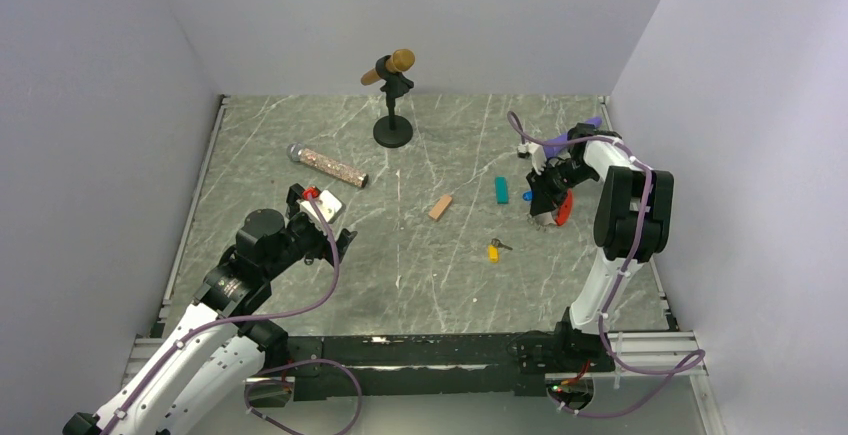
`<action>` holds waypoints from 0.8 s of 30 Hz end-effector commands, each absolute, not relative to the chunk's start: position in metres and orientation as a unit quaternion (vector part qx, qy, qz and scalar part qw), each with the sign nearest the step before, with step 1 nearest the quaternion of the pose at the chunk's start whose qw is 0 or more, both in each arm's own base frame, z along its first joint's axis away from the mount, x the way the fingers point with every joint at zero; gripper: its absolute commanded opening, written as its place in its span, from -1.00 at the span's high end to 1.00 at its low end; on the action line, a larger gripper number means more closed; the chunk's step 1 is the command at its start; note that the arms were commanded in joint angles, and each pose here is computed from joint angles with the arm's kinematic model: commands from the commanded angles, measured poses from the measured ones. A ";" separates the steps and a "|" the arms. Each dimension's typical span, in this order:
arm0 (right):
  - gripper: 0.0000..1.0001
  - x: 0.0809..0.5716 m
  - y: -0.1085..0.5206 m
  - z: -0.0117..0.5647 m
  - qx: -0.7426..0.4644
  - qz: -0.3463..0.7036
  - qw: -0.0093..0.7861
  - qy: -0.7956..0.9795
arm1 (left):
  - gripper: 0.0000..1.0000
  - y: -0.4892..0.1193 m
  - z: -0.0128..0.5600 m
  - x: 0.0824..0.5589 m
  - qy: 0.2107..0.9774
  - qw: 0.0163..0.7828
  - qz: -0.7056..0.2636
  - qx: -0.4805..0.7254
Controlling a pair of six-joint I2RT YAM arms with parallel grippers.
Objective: Put the keys on the keyring
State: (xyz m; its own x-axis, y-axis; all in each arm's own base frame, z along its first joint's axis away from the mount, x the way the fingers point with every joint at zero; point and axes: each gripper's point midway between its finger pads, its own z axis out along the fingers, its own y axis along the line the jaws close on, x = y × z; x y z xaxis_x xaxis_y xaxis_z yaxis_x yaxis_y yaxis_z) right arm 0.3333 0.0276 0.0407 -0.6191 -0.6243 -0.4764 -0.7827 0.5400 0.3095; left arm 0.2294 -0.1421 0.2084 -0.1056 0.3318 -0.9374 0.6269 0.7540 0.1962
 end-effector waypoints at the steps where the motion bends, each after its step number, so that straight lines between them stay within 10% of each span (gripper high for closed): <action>1: 0.56 0.331 0.029 0.049 -0.407 0.255 0.160 0.862 | -0.99 -0.144 0.230 0.231 0.715 0.607 -0.132 0.321; 24: 0.41 0.329 0.033 0.052 -0.470 0.226 0.192 0.832 | -0.99 -0.146 0.227 0.233 0.719 0.601 -0.134 0.323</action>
State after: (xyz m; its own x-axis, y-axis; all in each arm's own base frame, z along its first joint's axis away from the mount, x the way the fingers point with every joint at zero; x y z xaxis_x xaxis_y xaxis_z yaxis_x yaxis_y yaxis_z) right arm 0.3186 0.0295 0.0353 -0.5330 -0.6925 -0.4861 -0.8449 0.4669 0.2611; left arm 0.2298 -0.1422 0.2074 -0.1089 0.3339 -0.9363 0.6276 0.7535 0.1958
